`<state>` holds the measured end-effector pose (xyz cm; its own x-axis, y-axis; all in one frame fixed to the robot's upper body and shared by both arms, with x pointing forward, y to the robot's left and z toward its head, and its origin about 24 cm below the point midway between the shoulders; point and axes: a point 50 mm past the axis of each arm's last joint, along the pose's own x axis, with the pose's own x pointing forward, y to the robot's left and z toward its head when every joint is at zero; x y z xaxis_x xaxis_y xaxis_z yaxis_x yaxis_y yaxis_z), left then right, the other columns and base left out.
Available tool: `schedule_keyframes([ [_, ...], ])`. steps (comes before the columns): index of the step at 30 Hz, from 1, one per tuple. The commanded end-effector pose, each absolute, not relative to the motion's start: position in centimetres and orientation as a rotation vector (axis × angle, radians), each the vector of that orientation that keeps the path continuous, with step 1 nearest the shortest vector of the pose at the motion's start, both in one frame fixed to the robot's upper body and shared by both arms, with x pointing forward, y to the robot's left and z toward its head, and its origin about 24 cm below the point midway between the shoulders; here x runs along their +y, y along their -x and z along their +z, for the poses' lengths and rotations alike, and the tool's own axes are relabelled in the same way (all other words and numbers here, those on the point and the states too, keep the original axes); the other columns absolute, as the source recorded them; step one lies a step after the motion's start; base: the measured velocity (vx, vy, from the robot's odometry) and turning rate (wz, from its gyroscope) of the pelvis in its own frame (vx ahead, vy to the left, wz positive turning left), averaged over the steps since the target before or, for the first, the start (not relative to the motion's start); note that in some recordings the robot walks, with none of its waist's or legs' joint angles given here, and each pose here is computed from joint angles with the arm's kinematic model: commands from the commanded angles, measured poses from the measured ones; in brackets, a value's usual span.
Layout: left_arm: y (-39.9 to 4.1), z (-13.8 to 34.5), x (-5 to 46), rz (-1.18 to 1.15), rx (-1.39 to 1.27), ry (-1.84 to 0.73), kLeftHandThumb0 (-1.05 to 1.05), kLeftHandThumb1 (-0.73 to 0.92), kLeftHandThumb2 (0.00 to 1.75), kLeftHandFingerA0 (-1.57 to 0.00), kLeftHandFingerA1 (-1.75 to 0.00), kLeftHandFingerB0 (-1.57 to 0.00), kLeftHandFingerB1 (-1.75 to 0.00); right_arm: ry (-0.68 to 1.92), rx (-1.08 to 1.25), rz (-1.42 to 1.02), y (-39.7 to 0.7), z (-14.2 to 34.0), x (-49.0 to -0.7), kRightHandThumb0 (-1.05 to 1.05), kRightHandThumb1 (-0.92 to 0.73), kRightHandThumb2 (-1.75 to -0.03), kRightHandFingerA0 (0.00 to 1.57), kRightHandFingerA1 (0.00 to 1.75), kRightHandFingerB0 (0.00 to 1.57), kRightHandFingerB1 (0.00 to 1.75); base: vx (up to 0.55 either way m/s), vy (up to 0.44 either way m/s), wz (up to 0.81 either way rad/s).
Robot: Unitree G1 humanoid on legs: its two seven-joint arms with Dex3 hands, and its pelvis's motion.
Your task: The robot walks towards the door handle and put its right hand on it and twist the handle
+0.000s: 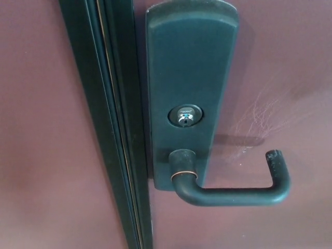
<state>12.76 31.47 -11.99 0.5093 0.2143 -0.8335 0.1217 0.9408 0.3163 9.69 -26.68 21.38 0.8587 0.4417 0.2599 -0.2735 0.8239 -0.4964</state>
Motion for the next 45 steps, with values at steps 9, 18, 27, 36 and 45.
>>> schedule_keyframes([
  [9,-12.4,-11.9,31.9,0.024,1.080,-0.386,-0.21,0.61,0.58,-0.46,-0.38,-0.31,-0.32,0.455,-0.380,0.629,-12.5,23.3,-23.3,-0.56,-0.55,-0.58,0.48,0.42,0.42,0.34,0.00,0.000,0.00],
  [18,-12.6,-11.8,32.0,0.027,1.080,-0.381,-0.22,0.61,0.58,-0.46,-0.38,-0.31,-0.32,0.563,-0.378,0.689,-14.4,24.5,-21.9,-0.63,-0.45,-0.80,0.45,0.52,0.36,0.46,0.00,0.000,0.00],
  [27,-12.4,-11.9,32.1,0.013,1.097,-0.397,-0.23,0.60,0.58,-0.46,-0.38,-0.31,-0.32,0.585,-0.391,0.695,-14.8,24.7,-21.2,-0.60,-0.56,-0.58,0.53,0.42,0.44,0.34,0.00,0.000,0.00],
  [36,-12.1,-12.0,32.1,0.015,1.098,-0.390,-0.24,0.60,0.58,-0.46,-0.39,-0.30,-0.32,0.633,-0.406,0.723,-15.7,25.9,-20.3,-0.63,-0.45,-0.81,0.47,0.52,0.36,0.46,0.00,0.000,0.00],
  [45,-12.3,-12.0,32.0,0.007,1.097,-0.390,-0.24,0.60,0.58,-0.46,-0.38,-0.30,-0.32,0.718,-0.373,0.755,-17.4,26.4,-18.8,-0.62,-0.45,-0.80,0.46,0.51,0.36,0.45,0.00,0.000,0.00],
])
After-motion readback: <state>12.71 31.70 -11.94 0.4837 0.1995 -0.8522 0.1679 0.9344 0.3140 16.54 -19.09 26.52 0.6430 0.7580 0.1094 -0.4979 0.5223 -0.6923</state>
